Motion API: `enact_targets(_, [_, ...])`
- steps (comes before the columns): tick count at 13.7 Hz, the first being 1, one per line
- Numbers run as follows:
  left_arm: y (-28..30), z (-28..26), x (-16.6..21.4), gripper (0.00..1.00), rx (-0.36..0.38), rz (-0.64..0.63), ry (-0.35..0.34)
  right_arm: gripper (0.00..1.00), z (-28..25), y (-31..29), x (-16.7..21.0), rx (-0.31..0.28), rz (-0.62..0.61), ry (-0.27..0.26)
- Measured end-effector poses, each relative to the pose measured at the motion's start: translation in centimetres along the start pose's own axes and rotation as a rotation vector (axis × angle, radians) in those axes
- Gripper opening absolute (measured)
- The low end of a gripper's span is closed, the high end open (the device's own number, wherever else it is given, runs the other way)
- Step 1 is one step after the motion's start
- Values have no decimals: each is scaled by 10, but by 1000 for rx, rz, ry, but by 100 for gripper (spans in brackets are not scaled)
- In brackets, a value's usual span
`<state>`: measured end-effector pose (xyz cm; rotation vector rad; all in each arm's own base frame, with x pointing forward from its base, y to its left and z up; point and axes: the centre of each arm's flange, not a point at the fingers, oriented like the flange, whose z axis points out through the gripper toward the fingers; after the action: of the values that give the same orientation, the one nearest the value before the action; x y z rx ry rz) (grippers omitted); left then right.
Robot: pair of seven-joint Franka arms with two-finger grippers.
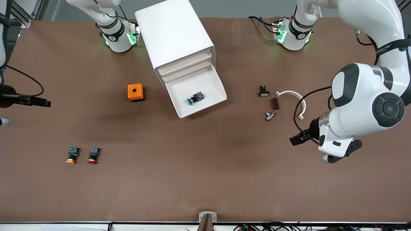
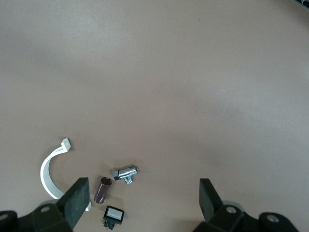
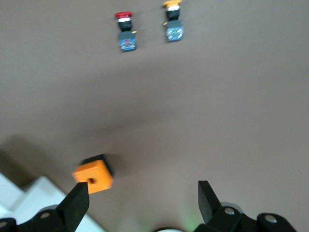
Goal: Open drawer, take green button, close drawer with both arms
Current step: 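Reach the right gripper into the open drawer toward the green button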
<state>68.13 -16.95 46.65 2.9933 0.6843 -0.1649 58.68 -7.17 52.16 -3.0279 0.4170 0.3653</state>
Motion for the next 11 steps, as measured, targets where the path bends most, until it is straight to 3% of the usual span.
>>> enact_targets(6, [0,-1,0,100,-2,0,3,100,-20,-152,-119,61,384,65])
enact_targets(11, [2,-2,1,100,-15,2,20,100,73,-323,-233,124,643,151])
